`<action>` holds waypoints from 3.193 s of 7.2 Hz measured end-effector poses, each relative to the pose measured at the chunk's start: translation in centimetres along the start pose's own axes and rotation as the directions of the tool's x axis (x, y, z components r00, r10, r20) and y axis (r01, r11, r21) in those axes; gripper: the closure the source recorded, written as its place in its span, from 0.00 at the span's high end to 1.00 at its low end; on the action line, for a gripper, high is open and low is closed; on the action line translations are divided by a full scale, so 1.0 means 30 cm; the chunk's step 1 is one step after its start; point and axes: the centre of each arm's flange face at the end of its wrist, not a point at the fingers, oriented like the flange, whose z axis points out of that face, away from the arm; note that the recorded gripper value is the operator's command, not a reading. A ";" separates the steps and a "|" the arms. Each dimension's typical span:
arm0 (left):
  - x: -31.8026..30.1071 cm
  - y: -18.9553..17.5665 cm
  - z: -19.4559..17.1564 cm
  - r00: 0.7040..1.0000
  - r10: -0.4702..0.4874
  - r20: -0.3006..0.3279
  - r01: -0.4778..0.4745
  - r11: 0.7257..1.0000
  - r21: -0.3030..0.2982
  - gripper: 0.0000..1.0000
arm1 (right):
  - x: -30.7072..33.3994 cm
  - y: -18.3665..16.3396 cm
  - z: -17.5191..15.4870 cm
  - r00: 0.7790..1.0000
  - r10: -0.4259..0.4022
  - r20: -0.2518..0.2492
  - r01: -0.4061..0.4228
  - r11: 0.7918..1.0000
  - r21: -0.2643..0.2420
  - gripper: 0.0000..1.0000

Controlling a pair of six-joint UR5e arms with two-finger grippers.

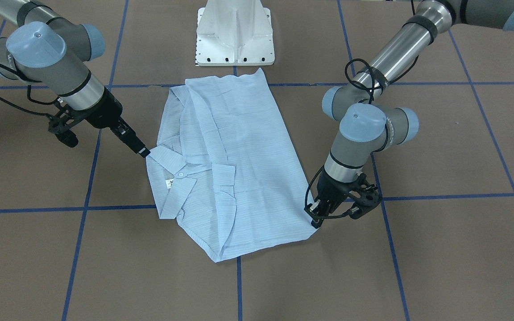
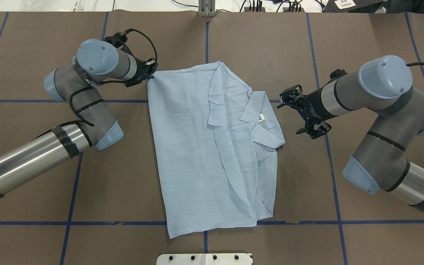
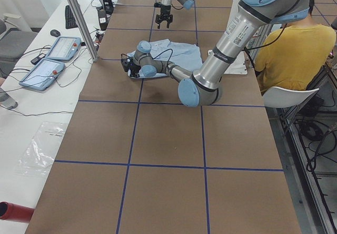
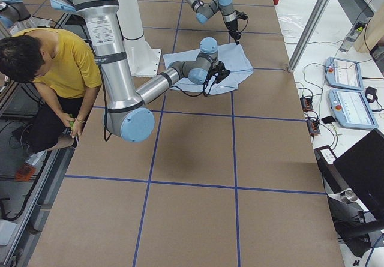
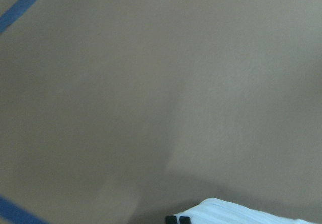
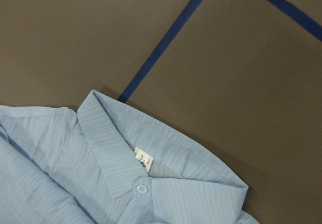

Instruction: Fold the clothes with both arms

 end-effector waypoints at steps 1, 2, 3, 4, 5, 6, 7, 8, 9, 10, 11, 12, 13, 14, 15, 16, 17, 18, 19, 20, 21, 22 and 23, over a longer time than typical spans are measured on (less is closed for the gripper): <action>0.045 -0.019 0.019 1.000 0.002 -0.022 -0.002 1.000 0.014 0.00 | -0.007 0.008 -0.002 1.000 -0.003 0.004 0.003 1.000 -0.002 1.00; 0.075 -0.022 0.020 0.999 0.006 -0.043 -0.005 1.000 0.018 0.57 | -0.023 0.027 0.003 1.000 -0.010 0.011 0.010 1.000 -0.002 1.00; 0.091 -0.021 0.016 0.998 0.009 -0.061 -0.008 1.000 0.018 0.66 | -0.044 0.060 0.017 0.999 -0.028 0.027 0.027 1.000 0.014 1.00; 0.099 -0.023 0.005 0.997 0.007 -0.083 -0.006 1.000 0.016 0.66 | -0.061 0.122 0.045 0.996 -0.080 0.048 0.078 0.996 0.040 1.00; 0.110 -0.024 -0.022 0.993 0.001 -0.114 0.001 1.000 0.010 0.66 | -0.068 0.213 0.086 0.986 -0.156 0.060 0.153 0.987 0.053 1.00; 0.103 -0.022 -0.064 0.990 -0.003 -0.140 0.002 1.000 -0.006 0.66 | -0.060 0.320 0.140 0.974 -0.221 0.056 0.217 0.974 0.071 1.00; 0.068 -0.020 -0.105 0.988 -0.005 -0.154 0.001 1.000 -0.028 0.65 | -0.040 0.453 0.214 0.953 -0.304 0.009 0.301 0.947 0.112 1.00; 0.045 -0.032 -0.132 0.987 -0.007 -0.160 0.001 0.999 -0.036 0.65 | -0.018 0.590 0.281 0.906 -0.416 -0.074 0.423 0.895 0.145 1.00; 0.031 -0.050 -0.152 0.986 -0.009 -0.164 0.003 0.999 -0.038 0.65 | -0.003 0.714 0.325 0.836 -0.528 -0.149 0.547 0.823 0.152 1.00; 0.023 -0.076 -0.174 0.985 -0.012 -0.169 0.005 0.999 -0.044 0.65 | 0.002 0.798 0.346 0.759 -0.620 -0.198 0.648 0.749 0.140 1.00; 0.020 -0.119 -0.208 0.984 -0.018 -0.176 0.008 0.998 -0.058 0.65 | 0.015 0.837 0.358 0.666 -0.702 -0.252 0.740 0.663 0.109 1.00; 0.007 -0.159 -0.237 0.983 -0.024 -0.180 0.011 0.997 -0.073 0.65 | 0.034 0.853 0.370 0.564 -0.768 -0.303 0.816 0.574 0.064 1.00; -0.008 -0.179 -0.254 0.983 -0.027 -0.183 0.012 0.997 -0.081 0.65 | 0.061 0.862 0.386 0.479 -0.809 -0.342 0.864 0.504 0.018 1.00; -0.012 -0.185 -0.264 0.982 -0.028 -0.186 0.012 0.996 -0.085 0.65 | 0.092 0.872 0.404 0.423 -0.828 -0.367 0.887 0.462 -0.018 1.00; -0.014 -0.188 -0.268 0.982 -0.029 -0.187 0.013 0.996 -0.086 0.65 | 0.116 0.880 0.418 0.395 -0.836 -0.381 0.897 0.441 -0.039 1.00; -0.017 -0.191 -0.270 0.982 -0.030 -0.188 0.014 0.996 -0.086 0.65 | 0.130 0.868 0.424 0.380 -0.837 -0.393 0.901 0.432 -0.049 1.00; -0.018 -0.196 -0.272 0.982 -0.030 -0.188 0.014 0.996 -0.085 0.65 | 0.146 0.828 0.426 0.371 -0.834 -0.408 0.903 0.427 -0.053 1.00; -0.019 -0.203 -0.279 0.982 -0.030 -0.189 0.015 0.996 -0.083 0.65 | 0.160 0.768 0.419 0.361 -0.830 -0.425 0.905 0.422 -0.056 1.00; -0.021 -0.210 -0.287 0.981 -0.031 -0.189 0.015 0.996 -0.086 0.65 | 0.176 0.696 0.386 0.340 -0.834 -0.436 0.913 0.404 -0.060 1.00; -0.022 -0.213 -0.299 0.981 -0.032 -0.191 0.014 0.996 -0.092 0.65 | 0.212 0.609 0.335 0.310 -0.839 -0.448 0.923 0.378 -0.070 1.00; -0.024 -0.216 -0.312 0.980 -0.031 -0.195 0.013 0.995 -0.095 0.65 | 0.272 0.514 0.284 0.291 -0.834 -0.469 0.926 0.368 -0.081 1.00; -0.026 -0.216 -0.322 0.980 -0.031 -0.198 0.011 0.995 -0.099 0.65 | 0.323 0.445 0.242 0.284 -0.826 -0.486 0.925 0.370 -0.088 1.00; -0.028 -0.215 -0.335 0.979 -0.031 -0.201 0.009 0.994 -0.108 0.65 | 0.343 0.416 0.219 0.286 -0.821 -0.494 0.923 0.374 -0.087 1.00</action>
